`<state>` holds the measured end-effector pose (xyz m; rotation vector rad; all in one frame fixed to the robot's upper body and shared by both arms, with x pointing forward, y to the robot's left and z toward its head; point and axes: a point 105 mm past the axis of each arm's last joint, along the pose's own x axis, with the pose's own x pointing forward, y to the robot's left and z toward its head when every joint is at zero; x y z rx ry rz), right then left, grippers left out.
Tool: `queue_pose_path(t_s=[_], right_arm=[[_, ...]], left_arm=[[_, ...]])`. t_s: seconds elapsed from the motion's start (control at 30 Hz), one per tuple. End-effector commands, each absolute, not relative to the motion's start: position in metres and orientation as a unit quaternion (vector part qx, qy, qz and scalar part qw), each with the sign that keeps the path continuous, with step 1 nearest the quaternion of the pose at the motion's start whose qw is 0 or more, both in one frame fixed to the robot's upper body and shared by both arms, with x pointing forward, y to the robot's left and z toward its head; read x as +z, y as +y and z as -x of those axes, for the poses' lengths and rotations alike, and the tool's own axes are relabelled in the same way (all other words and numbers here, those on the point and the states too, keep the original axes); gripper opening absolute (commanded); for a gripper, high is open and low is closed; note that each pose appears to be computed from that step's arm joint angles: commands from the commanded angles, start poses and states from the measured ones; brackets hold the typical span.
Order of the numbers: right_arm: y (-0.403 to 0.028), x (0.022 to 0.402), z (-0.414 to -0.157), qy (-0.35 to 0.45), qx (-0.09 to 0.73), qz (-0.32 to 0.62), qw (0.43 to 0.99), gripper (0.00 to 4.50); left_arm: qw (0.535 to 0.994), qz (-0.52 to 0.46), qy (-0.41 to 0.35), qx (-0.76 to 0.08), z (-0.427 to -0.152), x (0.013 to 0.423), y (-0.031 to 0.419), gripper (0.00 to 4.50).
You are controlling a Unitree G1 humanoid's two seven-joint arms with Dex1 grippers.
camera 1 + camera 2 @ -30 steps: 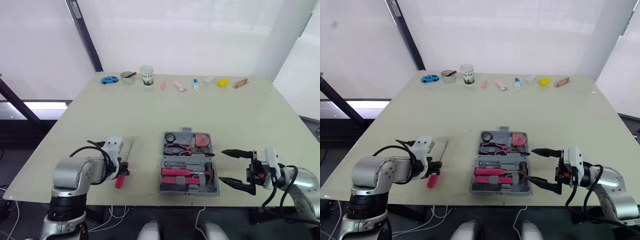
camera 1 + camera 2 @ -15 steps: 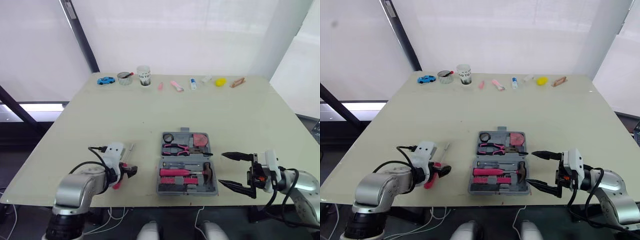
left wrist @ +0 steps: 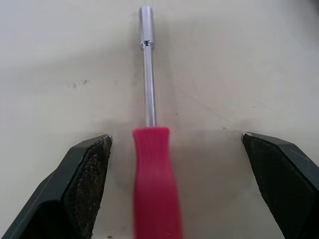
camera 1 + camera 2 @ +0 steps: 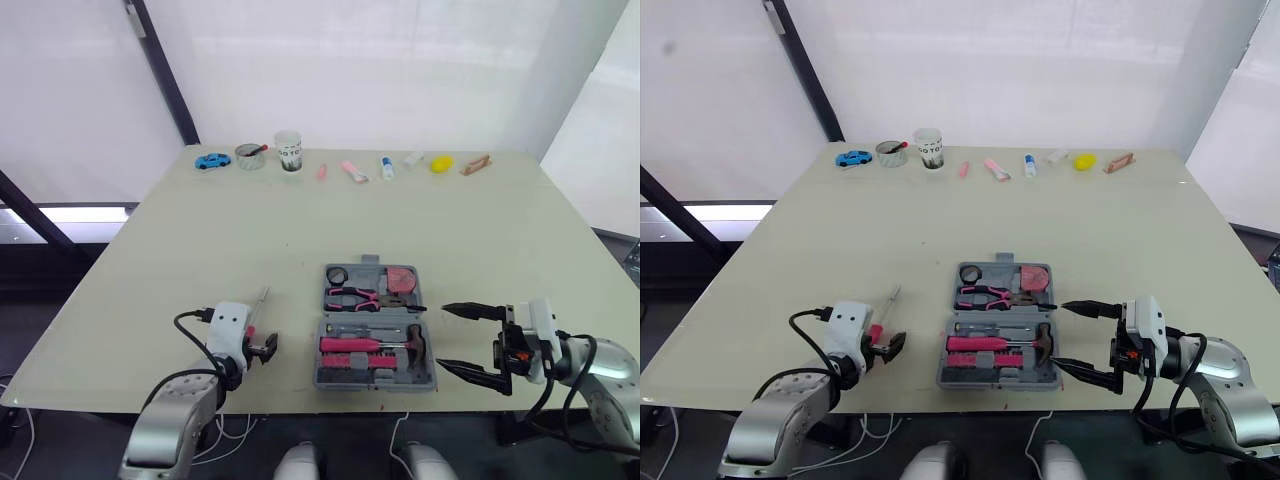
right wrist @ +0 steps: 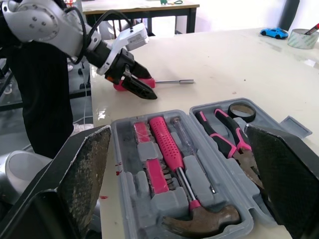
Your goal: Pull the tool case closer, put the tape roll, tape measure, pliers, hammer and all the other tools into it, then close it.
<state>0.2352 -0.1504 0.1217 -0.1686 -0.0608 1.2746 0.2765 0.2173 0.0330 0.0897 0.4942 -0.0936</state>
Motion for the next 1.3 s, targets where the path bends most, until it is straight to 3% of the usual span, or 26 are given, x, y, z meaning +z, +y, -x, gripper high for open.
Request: queue_pose_path(t_s=[0.03,0.2,0.23,0.6,0.83,1.03,1.3], right_arm=[[-0.151,0.129,-0.234,-0.039,0.596,0.09,0.797,4.5],[-0.152,0.13,-0.235,-0.039,0.594,0.091,0.798,4.5],[-0.152,0.13,-0.235,-0.039,0.594,0.091,0.798,4.5],[-0.153,0.13,-0.236,-0.042,0.596,0.088,0.797,4.5],[-0.154,0.133,-0.235,-0.048,0.599,0.075,0.796,4.5],[-0.161,0.135,-0.23,-0.045,0.596,0.059,0.8,4.5],[-0.166,0.131,-0.222,-0.036,0.583,0.057,0.81,4.5]], left_arm=[[0.973,-0.031,0.226,-0.025,-0.278,0.036,0.223,3.26],[0.973,-0.036,0.229,-0.013,-0.278,0.03,0.229,0.86],[0.973,-0.035,0.229,-0.013,-0.278,0.029,0.229,0.59],[0.977,-0.058,0.201,-0.032,-0.28,0.043,0.229,0.62],[0.973,-0.083,0.17,-0.135,-0.283,0.073,0.221,0.62],[0.928,-0.175,0.134,-0.3,-0.291,0.108,0.194,0.62],[0.819,-0.263,0.135,-0.491,-0.293,0.124,0.156,0.62]])
